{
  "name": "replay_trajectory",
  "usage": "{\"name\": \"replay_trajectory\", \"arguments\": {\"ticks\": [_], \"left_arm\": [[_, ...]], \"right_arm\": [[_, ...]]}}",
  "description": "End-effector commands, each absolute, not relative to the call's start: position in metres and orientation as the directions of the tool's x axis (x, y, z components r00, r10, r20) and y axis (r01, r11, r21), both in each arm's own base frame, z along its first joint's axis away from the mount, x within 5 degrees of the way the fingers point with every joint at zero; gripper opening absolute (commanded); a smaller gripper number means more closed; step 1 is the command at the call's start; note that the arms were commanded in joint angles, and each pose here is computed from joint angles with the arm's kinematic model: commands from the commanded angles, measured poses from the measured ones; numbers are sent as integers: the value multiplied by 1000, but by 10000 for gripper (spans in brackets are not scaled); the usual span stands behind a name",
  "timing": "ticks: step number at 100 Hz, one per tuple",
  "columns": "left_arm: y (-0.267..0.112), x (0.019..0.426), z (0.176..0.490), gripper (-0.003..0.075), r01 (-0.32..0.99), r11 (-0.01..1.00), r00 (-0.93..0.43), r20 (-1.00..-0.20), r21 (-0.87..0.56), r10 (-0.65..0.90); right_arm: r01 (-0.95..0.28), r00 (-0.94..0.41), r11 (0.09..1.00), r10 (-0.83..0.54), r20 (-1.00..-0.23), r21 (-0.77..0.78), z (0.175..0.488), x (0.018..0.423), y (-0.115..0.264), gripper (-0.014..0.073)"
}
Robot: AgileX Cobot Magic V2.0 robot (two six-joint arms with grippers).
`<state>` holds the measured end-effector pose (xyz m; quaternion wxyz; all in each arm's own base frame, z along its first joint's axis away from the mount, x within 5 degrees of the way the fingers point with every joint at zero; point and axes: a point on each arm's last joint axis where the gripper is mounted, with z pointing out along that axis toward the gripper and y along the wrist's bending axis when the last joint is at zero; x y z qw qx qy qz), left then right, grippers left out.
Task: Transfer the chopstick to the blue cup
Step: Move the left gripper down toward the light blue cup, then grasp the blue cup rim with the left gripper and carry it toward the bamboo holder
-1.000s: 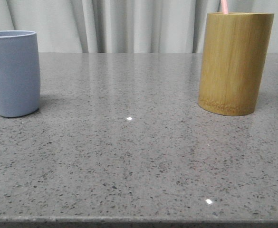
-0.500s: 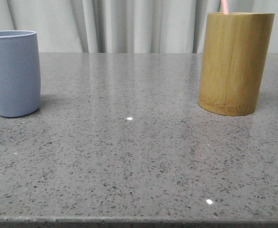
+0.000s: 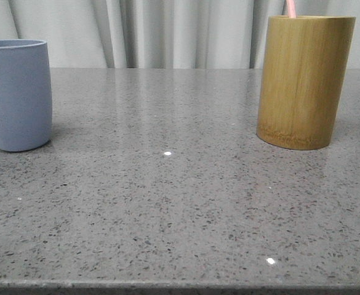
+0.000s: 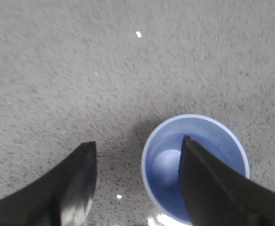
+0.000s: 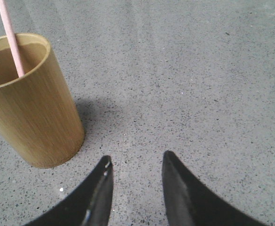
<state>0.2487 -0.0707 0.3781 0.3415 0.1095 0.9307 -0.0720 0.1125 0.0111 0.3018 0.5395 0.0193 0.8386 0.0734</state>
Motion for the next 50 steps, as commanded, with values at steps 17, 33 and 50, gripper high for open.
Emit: {"name": "replay_trajectory", "arguments": {"ticks": [17, 33, 50], "left_arm": [[-84, 278, 369, 387, 265, 962, -819, -542, -71, 186], [-88, 290, 354, 387, 262, 962, -853, -486, -77, 193], [-90, 295, 346, 387, 260, 963, -864, -464, -76, 196]], "right_arm": [[-50, -320, 988, 124, -939, 148, 319, 116, 10, 282], [-50, -320, 988, 124, -939, 148, 319, 116, 10, 282], [-50, -320, 988, 124, -939, 148, 319, 116, 10, 282]]}}
